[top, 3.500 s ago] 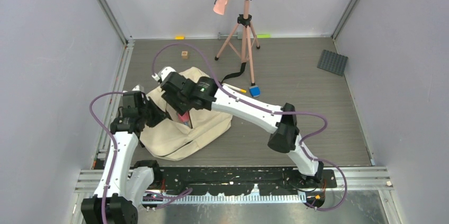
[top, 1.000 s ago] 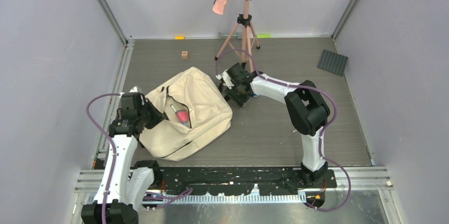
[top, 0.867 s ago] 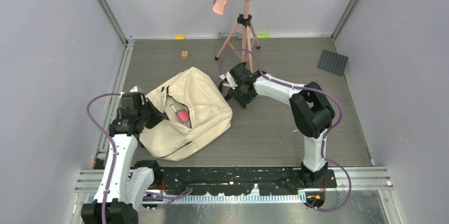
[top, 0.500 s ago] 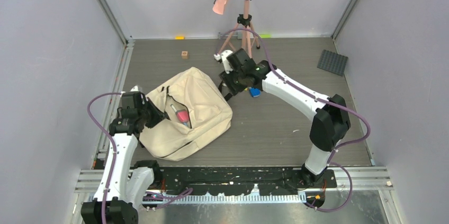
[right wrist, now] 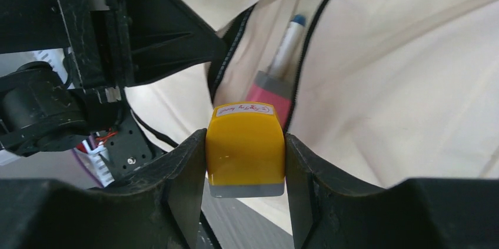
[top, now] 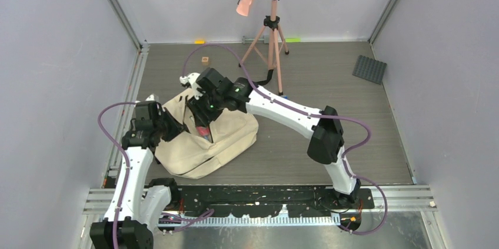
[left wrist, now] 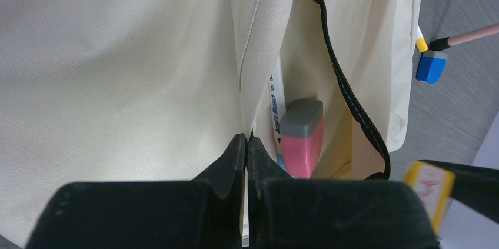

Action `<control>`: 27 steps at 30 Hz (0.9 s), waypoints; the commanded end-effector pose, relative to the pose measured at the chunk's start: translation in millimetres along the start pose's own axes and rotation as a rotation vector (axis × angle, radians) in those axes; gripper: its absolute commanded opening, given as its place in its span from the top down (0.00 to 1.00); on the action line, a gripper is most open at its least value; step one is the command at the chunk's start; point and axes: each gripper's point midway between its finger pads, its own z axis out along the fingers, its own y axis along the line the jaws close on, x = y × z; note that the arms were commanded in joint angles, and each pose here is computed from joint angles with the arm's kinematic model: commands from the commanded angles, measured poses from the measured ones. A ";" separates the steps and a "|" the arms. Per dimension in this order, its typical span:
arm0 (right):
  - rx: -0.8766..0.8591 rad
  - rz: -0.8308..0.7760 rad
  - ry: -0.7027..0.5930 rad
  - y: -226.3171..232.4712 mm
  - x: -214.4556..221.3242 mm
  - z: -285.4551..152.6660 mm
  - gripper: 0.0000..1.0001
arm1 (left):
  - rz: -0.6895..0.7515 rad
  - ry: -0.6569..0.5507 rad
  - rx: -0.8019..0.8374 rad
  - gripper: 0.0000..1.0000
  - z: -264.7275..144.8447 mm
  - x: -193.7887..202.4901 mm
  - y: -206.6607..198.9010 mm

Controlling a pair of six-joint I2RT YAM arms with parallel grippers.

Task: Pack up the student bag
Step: Place the stationery in the student bag.

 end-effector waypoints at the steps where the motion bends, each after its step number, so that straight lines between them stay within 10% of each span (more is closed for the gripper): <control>1: -0.108 0.052 0.024 31.0 -3.1 5.0 0.74 | 0.035 -0.073 0.061 1.00 -4.7 -22.9 -17.3; 15: 0.022 0.041 0.093 20.6 6.4 41.3 0.72 | 0.028 -0.071 0.061 1.00 -4.0 -19.0 -14.9; 27: 0.153 -0.017 0.094 0.6 5.3 41.8 0.36 | 0.028 -0.077 0.064 1.00 -5.1 -19.8 -15.9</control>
